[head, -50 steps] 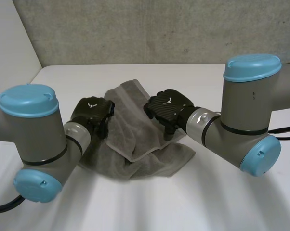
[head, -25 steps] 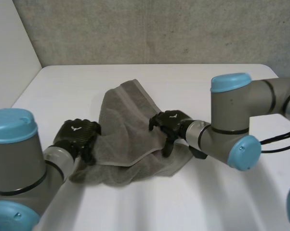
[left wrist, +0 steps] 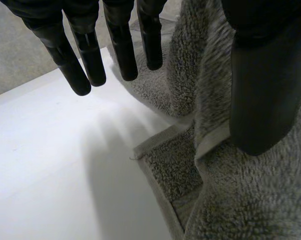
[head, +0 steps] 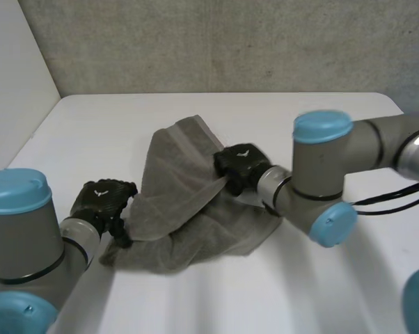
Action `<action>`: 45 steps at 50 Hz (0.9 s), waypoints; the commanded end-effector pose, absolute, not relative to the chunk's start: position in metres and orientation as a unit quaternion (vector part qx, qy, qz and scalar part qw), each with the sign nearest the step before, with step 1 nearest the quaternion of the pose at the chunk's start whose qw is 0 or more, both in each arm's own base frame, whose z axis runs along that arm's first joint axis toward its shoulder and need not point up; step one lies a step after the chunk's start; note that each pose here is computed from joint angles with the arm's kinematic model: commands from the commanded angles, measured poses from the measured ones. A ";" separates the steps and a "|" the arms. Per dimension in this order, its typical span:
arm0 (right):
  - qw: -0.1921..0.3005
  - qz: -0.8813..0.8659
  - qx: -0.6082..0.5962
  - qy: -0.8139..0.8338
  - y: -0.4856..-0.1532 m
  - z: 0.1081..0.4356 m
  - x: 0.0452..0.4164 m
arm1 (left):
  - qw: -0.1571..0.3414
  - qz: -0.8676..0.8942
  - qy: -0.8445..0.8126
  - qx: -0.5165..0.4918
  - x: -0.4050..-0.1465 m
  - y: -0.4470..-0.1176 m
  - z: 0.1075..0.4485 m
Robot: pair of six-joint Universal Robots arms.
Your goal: Fold the towel.
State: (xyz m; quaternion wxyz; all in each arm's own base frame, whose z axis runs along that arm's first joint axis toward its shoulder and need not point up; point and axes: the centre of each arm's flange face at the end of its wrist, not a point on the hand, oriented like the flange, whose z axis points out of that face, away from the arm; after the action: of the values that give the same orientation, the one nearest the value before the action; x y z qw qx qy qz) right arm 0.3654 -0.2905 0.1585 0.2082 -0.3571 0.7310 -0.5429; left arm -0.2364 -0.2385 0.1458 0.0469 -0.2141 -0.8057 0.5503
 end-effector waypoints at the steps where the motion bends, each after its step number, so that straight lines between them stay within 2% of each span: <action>1: 0.158 -0.577 -0.318 0.735 -0.303 0.200 0.320 | 0.061 0.557 -0.799 -0.218 -0.246 -0.254 0.142; 6: 0.127 -0.584 -0.318 0.736 -0.305 0.213 0.293 | 0.078 0.562 -0.796 -0.212 -0.250 -0.259 0.145; 8: 0.108 -0.583 -0.319 0.739 -0.303 0.215 0.279 | 0.103 0.561 -0.796 -0.204 -0.255 -0.260 0.148; 9: 0.108 -0.583 -0.319 0.739 -0.303 0.215 0.279 | 0.103 0.561 -0.796 -0.204 -0.255 -0.260 0.148; 11: 0.098 -0.577 -0.318 0.746 -0.300 0.213 0.271 | 0.141 0.556 -0.793 -0.204 -0.263 -0.256 0.151; 14: 0.094 -0.574 -0.314 0.750 -0.300 0.210 0.266 | 0.160 0.552 -0.792 -0.206 -0.266 -0.254 0.152; 16: 0.088 -0.571 -0.307 0.757 -0.300 0.209 0.259 | 0.193 0.544 -0.789 -0.210 -0.273 -0.250 0.153; 19: 0.079 -0.571 -0.295 0.762 -0.302 0.209 0.248 | 0.206 0.536 -0.789 -0.216 -0.277 -0.246 0.152; 33: 0.058 -0.587 -0.266 0.762 -0.315 0.217 0.221 | 0.195 0.503 -0.812 -0.221 -0.273 -0.238 0.141; 45: 0.047 -0.589 -0.276 0.758 -0.308 0.222 0.217 | 0.193 0.510 -0.810 -0.216 -0.276 -0.255 0.137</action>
State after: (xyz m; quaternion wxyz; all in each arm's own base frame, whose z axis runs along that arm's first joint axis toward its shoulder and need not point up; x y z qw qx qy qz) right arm 0.2175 -0.3129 0.2219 0.0505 -0.2689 0.7588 -0.5910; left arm -0.2723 -0.2446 0.1383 0.1918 -0.2170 -0.8140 0.5034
